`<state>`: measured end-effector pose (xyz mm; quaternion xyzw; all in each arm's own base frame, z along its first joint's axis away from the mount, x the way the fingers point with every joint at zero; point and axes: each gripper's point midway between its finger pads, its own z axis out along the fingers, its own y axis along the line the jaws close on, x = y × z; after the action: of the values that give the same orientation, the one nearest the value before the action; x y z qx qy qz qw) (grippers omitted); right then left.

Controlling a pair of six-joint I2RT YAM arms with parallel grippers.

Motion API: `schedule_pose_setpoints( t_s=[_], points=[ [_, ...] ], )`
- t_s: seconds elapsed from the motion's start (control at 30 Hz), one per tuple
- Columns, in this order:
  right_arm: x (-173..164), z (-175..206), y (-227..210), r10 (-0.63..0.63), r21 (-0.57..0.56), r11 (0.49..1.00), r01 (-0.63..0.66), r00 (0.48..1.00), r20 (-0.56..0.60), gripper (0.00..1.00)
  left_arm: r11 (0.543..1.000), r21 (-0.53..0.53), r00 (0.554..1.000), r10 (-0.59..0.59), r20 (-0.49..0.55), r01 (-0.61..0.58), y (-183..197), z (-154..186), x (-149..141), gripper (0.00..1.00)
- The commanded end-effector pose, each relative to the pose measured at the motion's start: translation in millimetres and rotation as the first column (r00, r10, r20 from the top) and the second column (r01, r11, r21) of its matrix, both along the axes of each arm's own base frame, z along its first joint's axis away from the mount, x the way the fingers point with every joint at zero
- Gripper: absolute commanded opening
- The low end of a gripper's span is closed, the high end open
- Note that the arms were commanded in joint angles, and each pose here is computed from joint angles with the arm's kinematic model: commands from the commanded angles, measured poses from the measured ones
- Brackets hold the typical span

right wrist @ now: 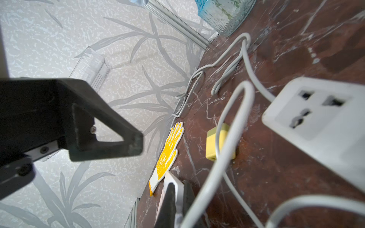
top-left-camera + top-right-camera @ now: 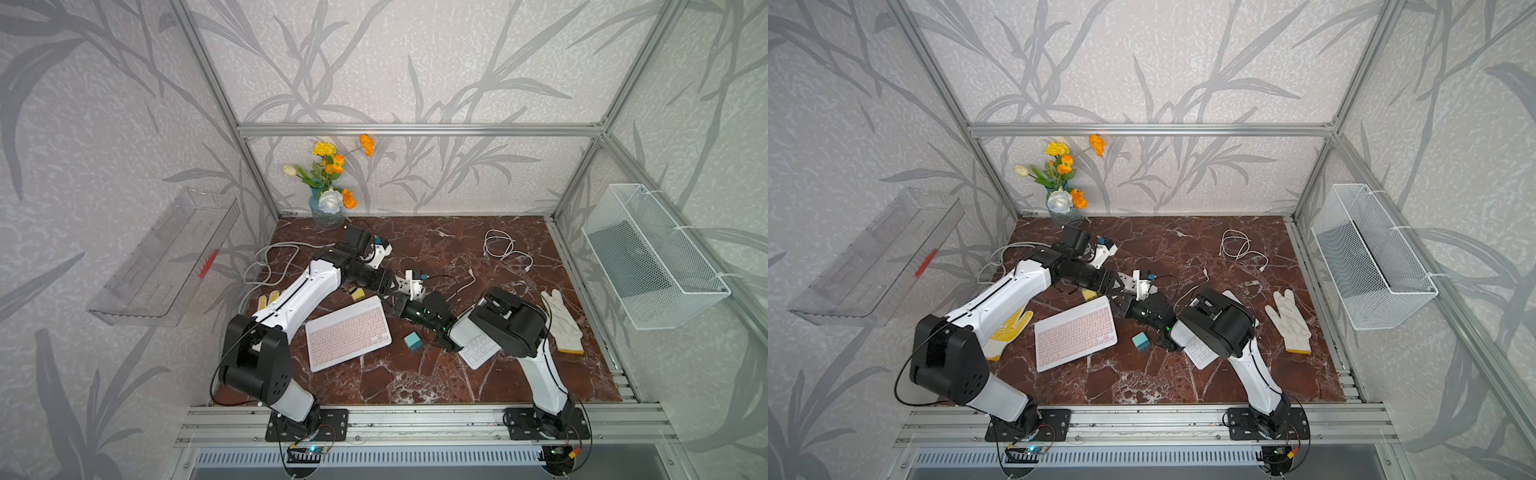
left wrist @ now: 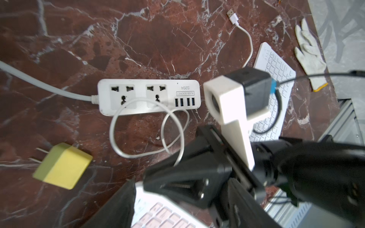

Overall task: Unplug the wireless keyboard
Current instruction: Pick up the power cord at the center of the board.

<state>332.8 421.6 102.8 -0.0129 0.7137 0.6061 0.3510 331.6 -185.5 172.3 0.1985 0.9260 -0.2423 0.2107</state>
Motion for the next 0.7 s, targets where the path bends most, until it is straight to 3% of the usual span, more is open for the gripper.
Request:
schedule_pose_setpoints(
  t_s=[0.0,0.13,0.3,0.57,0.67],
  points=[
    [6,12,-10,0.072,0.001,0.997,-0.072,0.994,0.078,0.00,0.998,-0.044,0.998,-0.052,0.022,0.053,9,19,-19,0.82],
    [8,33,-12,0.217,0.019,0.975,-0.222,0.966,0.143,0.00,0.983,-0.058,0.985,-0.172,0.023,0.173,13,16,-38,0.82],
    [6,57,-15,0.354,0.024,0.930,-0.367,0.909,0.220,0.00,0.964,0.063,0.965,-0.257,-0.057,0.260,33,-8,-40,0.81],
    [0,81,-10,0.436,0.014,0.887,-0.461,0.847,0.304,0.00,0.915,0.143,0.881,-0.402,0.248,0.377,38,20,-3,0.81],
    [-5,89,-8,0.462,0.010,0.871,-0.491,0.825,0.325,0.00,0.885,0.133,0.839,-0.465,0.284,0.446,37,23,4,0.81]
  ],
)
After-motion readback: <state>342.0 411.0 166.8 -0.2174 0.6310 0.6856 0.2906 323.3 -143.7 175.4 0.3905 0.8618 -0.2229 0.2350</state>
